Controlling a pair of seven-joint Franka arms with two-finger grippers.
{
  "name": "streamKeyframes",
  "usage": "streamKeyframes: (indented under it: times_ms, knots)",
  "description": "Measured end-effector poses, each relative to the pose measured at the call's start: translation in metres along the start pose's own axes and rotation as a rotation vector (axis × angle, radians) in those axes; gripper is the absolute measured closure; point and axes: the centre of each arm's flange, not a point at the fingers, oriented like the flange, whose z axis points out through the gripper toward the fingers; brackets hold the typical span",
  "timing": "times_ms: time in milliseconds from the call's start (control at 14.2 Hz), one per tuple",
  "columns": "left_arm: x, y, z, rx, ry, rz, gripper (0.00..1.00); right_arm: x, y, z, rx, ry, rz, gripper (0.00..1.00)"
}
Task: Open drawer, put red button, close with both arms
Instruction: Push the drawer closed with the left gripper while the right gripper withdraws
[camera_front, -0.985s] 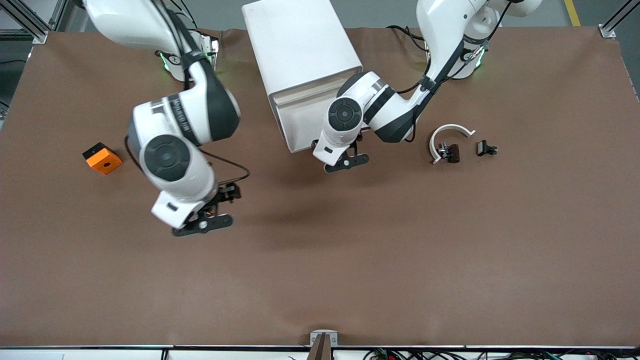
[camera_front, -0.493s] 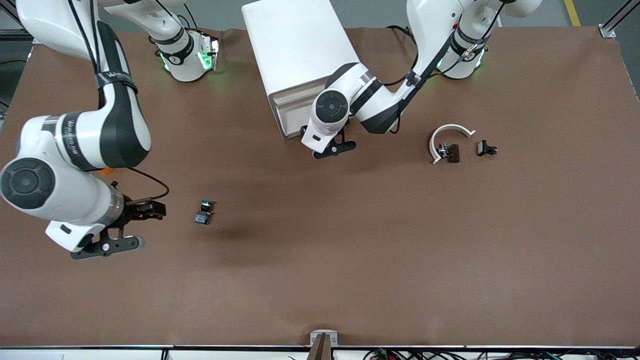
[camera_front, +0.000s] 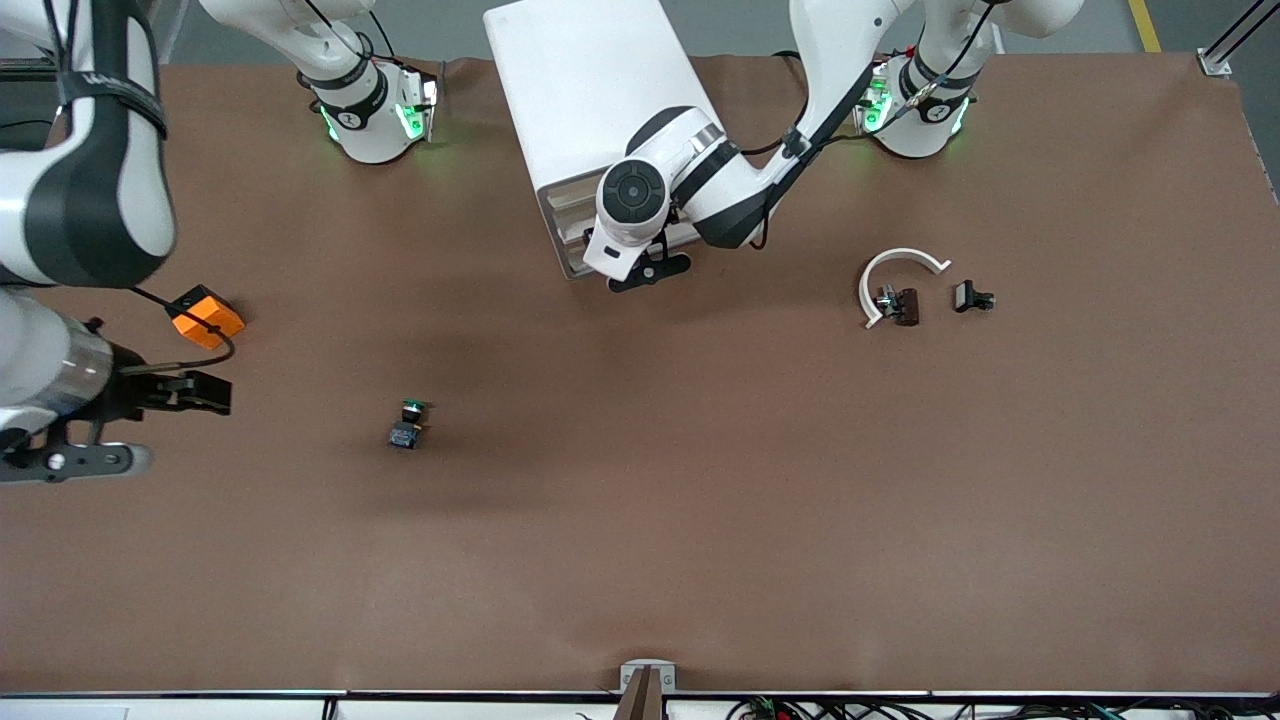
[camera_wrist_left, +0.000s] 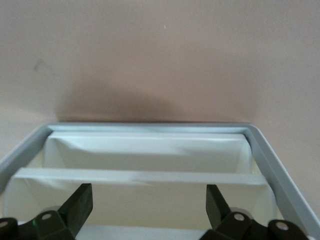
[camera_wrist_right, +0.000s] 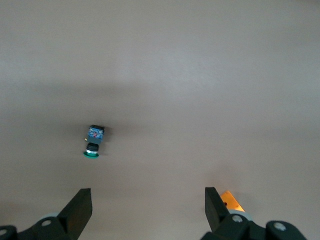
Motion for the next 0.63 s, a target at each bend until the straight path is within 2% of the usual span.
streamKeyframes:
  times_ms: [211, 493, 633]
  knots:
    - [-0.004, 0.002, 0.001, -0.017, -0.043, -0.038, 0.00, -0.012, 0.027, -0.014, 0.006, -0.005, 0.039, 0.00]
    - [0.002, 0.001, -0.003, -0.024, -0.040, -0.116, 0.00, -0.022, 0.049, -0.025, 0.010, 0.000, 0.074, 0.00]
    - [0.026, -0.001, -0.026, -0.066, -0.024, -0.174, 0.00, -0.024, 0.052, -0.025, 0.011, -0.011, 0.079, 0.00]
